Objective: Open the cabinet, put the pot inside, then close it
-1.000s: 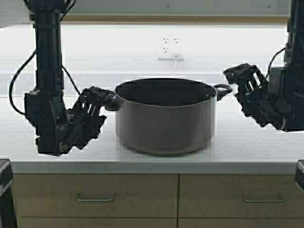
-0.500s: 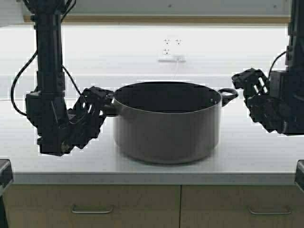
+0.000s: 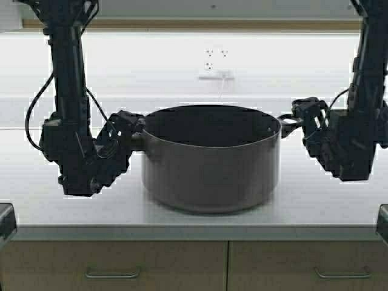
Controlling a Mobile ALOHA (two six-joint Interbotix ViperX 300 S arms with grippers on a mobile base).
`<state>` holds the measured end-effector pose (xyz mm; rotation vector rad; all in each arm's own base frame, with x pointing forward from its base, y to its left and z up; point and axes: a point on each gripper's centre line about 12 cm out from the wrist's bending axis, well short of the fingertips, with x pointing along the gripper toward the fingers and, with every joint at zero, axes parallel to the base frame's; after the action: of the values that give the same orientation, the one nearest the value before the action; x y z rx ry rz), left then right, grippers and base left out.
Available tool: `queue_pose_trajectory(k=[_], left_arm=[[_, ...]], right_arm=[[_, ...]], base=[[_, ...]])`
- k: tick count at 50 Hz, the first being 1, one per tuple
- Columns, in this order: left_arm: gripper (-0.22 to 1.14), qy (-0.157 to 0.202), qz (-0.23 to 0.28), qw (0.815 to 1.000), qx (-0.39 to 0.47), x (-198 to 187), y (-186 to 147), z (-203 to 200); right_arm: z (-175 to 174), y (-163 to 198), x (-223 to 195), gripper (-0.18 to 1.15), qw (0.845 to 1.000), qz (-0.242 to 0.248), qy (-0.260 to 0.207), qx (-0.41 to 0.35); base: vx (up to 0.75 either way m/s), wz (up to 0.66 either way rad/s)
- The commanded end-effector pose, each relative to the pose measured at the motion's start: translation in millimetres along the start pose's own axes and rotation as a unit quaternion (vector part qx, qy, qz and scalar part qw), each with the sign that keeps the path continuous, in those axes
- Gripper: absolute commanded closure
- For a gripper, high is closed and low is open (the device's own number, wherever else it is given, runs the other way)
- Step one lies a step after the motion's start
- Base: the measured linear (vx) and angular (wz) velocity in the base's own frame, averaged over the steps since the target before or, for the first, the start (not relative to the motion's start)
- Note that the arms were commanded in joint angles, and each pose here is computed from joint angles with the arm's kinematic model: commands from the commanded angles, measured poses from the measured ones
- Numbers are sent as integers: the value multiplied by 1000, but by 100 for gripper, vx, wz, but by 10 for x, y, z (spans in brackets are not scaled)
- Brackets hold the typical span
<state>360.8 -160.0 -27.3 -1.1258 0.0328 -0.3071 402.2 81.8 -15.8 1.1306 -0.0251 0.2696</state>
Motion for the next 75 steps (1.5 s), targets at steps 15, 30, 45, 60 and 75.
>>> queue_pose_trajectory(k=[15,30,45,60,75], left_arm=[[-11,-40,0,999,-1,68,-35,111],[-11,-37,9,999,-1,28,7,101],[-10,-34,15,999,1,-5,30,99],[83,-22,45,999,-3,40,97,59],[87,-27,33,999,2,52,-102,158]], right_arm=[[-95,-136,226,-6,999,9,11,48],[-149,-180,502,-6,998,19,21,63],[-156,-243,736,-4,996,23,24,87],[-170,-229,673,107,994,18,34,98],[-45,72,557,90,993,57,25,97]], base=[[2,-1],[1,-1],[0,0],[0,0],[0,0]])
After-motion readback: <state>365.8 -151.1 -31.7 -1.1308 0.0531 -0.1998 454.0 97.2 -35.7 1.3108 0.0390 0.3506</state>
